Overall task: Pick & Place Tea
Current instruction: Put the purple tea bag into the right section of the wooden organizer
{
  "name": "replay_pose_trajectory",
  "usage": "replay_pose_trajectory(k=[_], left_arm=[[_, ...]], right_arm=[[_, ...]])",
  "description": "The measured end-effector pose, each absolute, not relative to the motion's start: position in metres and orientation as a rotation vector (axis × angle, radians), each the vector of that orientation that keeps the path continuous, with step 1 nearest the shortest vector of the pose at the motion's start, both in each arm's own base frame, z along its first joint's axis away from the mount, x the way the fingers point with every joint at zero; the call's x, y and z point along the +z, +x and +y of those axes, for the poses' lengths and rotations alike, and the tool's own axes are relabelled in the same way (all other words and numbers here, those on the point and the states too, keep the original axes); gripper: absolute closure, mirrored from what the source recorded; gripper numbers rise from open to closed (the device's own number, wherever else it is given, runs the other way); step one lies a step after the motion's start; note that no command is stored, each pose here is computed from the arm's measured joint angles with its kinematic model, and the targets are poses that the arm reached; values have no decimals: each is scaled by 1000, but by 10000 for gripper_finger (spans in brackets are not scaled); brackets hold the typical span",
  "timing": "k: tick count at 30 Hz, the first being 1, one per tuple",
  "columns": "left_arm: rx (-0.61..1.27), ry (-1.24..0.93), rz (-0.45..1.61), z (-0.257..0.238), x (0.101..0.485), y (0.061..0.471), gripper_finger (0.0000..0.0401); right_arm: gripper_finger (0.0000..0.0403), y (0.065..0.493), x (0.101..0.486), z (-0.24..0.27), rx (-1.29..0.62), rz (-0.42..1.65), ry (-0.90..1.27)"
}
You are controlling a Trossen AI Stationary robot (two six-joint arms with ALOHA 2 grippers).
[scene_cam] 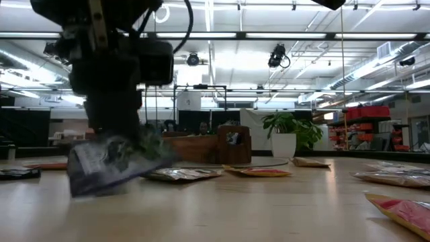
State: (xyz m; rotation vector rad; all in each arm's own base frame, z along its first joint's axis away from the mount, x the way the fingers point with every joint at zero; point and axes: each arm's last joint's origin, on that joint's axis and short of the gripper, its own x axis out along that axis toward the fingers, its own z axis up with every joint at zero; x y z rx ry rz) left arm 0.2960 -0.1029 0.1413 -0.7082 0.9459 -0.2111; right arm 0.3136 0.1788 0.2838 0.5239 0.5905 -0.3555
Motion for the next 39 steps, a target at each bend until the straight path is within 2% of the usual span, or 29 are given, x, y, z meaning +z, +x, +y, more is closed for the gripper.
replay_pose_trajectory(k=[10,18,22,31,39], left_arm=[[-270,-763,691,-85,213,292,400],[-287,-711,618,-80,249,293,400],[-276,-669,667,-80,249,292,400],[-333,-644,670,-85,251,291,400],[-376,-629,663,-83,252,292,400]], right_arm=[[289,335,289,159,-145,682,679],[284,351,293,133,-69,677,747],[263,356,297,126,-59,638,766],[210,356,295,125,6,711,815],[212,356,294,122,-35,716,883]])
